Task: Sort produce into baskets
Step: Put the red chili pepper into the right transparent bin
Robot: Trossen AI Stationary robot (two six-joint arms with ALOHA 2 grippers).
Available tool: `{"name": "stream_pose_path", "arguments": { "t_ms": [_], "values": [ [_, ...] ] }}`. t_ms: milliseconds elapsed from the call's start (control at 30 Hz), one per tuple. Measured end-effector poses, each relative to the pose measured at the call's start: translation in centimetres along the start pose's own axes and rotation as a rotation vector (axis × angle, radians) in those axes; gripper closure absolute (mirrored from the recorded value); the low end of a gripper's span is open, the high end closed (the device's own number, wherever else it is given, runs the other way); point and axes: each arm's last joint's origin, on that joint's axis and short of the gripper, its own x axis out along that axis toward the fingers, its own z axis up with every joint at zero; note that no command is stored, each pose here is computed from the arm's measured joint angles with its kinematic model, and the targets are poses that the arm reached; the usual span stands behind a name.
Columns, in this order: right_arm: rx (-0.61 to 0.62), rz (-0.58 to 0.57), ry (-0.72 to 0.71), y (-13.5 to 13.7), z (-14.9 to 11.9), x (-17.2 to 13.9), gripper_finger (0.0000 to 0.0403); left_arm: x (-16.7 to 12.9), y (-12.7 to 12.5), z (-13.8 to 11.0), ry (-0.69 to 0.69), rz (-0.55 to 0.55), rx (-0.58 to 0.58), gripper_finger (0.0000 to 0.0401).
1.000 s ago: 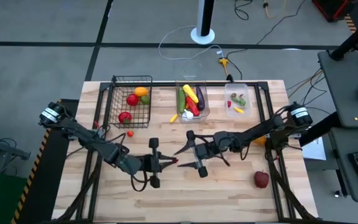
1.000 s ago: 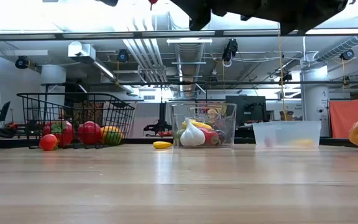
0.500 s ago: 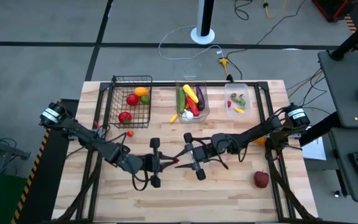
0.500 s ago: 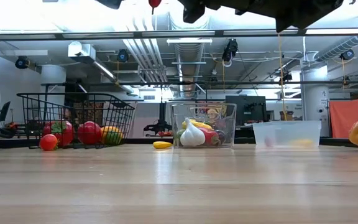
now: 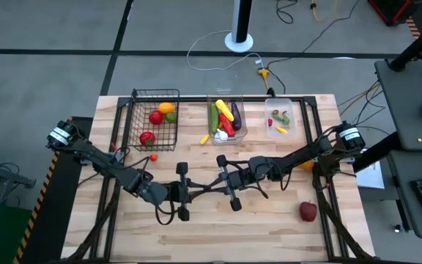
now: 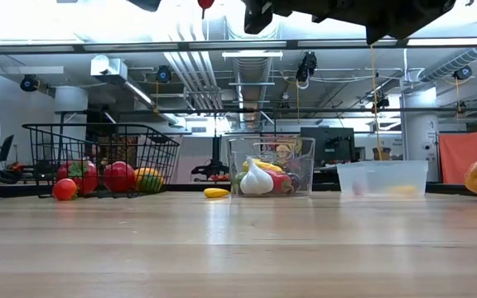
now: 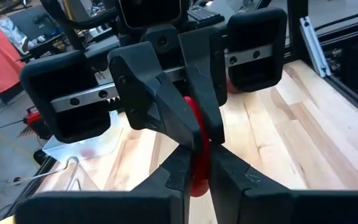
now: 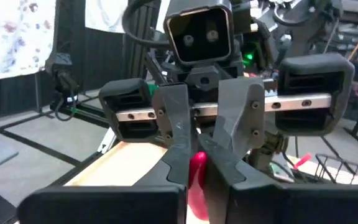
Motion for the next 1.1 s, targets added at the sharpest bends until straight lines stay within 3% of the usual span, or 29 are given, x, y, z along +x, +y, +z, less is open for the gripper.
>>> {"name": "stream_pose_path", "arguments": {
  "t_ms": [167,367,433,533,700,867,1000,1100],
  "values": [
    [0.060,-0.009,0.040,-0.3,0.0,-0.2,0.0388,0.0,0.1,-0.3,0.031,0.025,-0.021,0.0328],
    [0.192,-0.030,0.177,-1.4,0.6,-1.3,0.0389,-0.2,0.4,-1.4,0.132,0.191,-0.005,0.0252],
    [0.255,-0.082,0.285,-2.0,1.1,-2.0,0.0389,-0.3,0.5,-1.7,0.159,0.228,-0.011,0.0233],
    [0.331,-0.237,0.504,-3.7,2.0,-3.6,0.0390,-0.3,0.7,-2.1,0.182,0.284,-0.025,0.0214],
    [0.399,-0.672,0.869,-6.8,3.6,-7.5,0.0390,-0.2,1.2,-2.2,0.195,0.365,-0.004,0.0208],
    [0.411,-1.108,1.062,-10.2,4.8,-12.1,0.0390,0.0,1.6,-2.3,0.207,0.387,0.021,0.0207],
    [0.487,-1.269,1.105,-12.7,4.3,-15.0,0.0390,0.3,2.0,-2.4,0.212,0.400,0.017,0.0207],
    [0.562,-1.300,1.149,-14.5,3.1,-16.9,0.0390,0.4,2.1,-2.4,0.208,0.390,-0.022,0.0207]
  ]
}}
